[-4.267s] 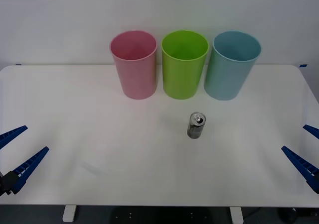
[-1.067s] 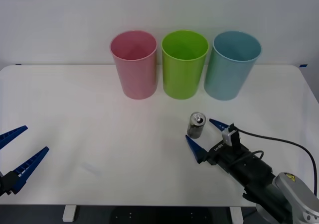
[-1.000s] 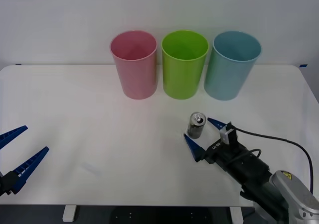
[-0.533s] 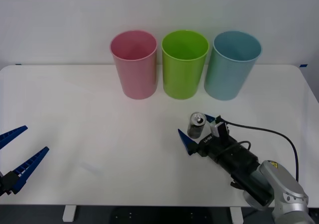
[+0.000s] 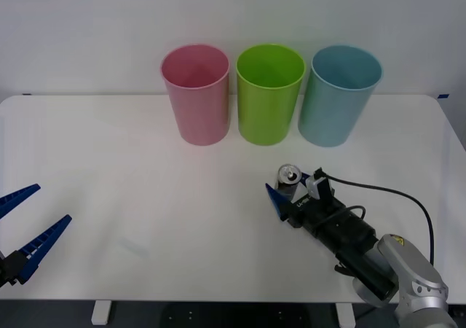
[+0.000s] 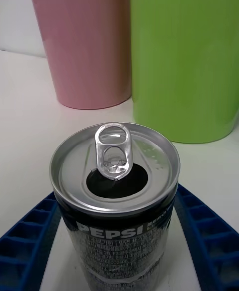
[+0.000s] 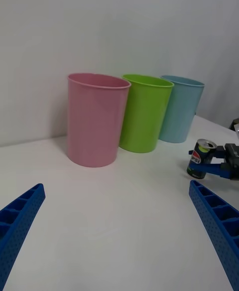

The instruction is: Grasp the object on the table and drop it into the matching bin: aluminum can to the light blue bin, PET bottle to the pink bin.

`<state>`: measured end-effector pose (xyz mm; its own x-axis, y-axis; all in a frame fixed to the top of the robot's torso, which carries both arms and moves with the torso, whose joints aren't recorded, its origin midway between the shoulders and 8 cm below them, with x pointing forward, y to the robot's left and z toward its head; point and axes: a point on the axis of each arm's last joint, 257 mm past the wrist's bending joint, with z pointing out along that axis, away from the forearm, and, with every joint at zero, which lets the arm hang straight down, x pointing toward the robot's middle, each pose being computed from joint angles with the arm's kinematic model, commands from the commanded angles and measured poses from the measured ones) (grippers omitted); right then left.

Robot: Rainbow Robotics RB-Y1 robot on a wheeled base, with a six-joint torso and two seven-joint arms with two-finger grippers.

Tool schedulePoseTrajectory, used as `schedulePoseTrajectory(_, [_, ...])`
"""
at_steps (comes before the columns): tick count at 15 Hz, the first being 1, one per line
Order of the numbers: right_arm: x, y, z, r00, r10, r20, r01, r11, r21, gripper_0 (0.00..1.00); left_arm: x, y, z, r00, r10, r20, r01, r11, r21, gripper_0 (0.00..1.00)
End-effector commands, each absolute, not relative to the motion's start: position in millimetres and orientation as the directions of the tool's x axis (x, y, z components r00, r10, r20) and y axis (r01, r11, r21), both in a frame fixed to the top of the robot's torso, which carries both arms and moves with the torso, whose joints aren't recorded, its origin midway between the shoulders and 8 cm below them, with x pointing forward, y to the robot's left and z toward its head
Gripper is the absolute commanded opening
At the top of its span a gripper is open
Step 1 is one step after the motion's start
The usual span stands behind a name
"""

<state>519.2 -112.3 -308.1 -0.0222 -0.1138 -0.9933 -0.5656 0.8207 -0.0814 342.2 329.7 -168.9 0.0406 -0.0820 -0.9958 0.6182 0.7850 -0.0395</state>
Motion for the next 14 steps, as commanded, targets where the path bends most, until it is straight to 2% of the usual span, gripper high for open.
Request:
schedulePoseTrajectory(1, [519.6, -114.0, -307.5, -0.017, -0.121, -0.992, -0.565, 0.820, -0.091, 0.00, 342.3, 329.7, -168.9, 0.041, -0.082, -0.996, 0.618, 0.785, -0.039, 1.00])
schedulePoseTrajectory(8, [522.3, -119.4, -299.8, -0.003, -0.117, -0.993, -0.559, 0.824, -0.096, 0.00, 342.3, 329.7, -168.9, 0.041, -0.082, -0.996, 0.618, 0.785, -0.039, 1.00])
schedulePoseTrajectory(14, [527.8, -140.3, -263.2, 0.045, -0.084, -0.995, -0.563, 0.821, -0.094, 0.00, 342.3, 329.7, -168.9, 0.041, -0.082, -0.996, 0.618, 0.785, -0.039, 1.00])
